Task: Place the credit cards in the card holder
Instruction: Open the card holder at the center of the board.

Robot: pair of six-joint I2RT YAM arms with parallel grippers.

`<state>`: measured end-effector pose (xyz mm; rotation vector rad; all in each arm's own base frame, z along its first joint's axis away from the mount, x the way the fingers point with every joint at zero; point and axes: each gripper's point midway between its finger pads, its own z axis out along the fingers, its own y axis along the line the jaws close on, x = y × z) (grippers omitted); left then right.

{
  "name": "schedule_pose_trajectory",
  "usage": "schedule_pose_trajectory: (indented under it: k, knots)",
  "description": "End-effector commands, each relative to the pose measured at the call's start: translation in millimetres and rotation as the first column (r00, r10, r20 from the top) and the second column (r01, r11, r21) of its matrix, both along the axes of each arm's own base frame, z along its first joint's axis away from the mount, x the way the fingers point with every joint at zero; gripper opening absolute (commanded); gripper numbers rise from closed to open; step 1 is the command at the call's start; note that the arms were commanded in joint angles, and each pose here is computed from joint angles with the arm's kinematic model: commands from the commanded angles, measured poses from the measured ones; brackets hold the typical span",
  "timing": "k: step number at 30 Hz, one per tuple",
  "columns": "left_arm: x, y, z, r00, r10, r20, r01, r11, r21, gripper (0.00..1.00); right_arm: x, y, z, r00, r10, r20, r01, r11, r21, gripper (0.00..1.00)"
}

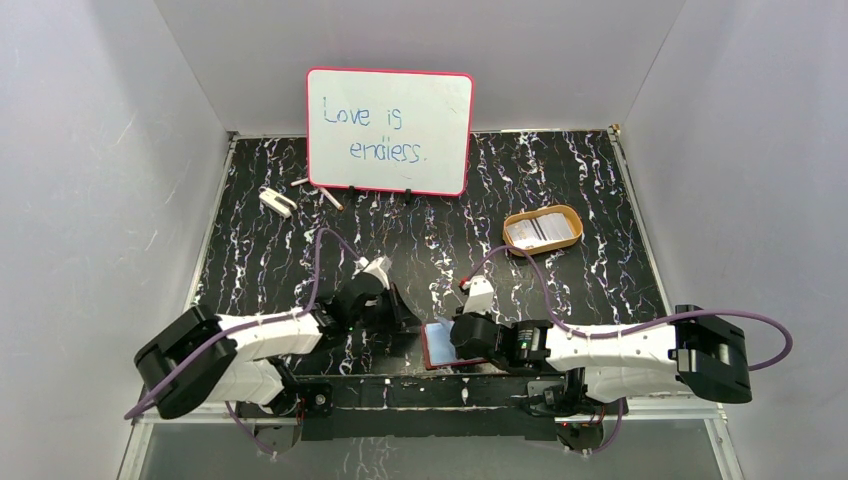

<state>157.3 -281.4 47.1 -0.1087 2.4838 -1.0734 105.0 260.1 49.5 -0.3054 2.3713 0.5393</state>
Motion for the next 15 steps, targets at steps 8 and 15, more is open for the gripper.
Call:
schedule_pose_trajectory:
  k: [8, 15]
  knots:
    - [-7, -48, 8, 0.989, -0.147, -0.010, 0.145, 0.985, -0.096, 0.00, 4, -11, -5, 0.997, -0.082, -0.004, 0.082, 0.997, 0.008, 0.04]
    - [-13, -55, -5, 0.984, -0.174, -0.032, 0.171, 0.982, -0.077, 0.00, 3, -17, -8, 0.995, -0.096, -0.012, 0.096, 0.995, -0.006, 0.04]
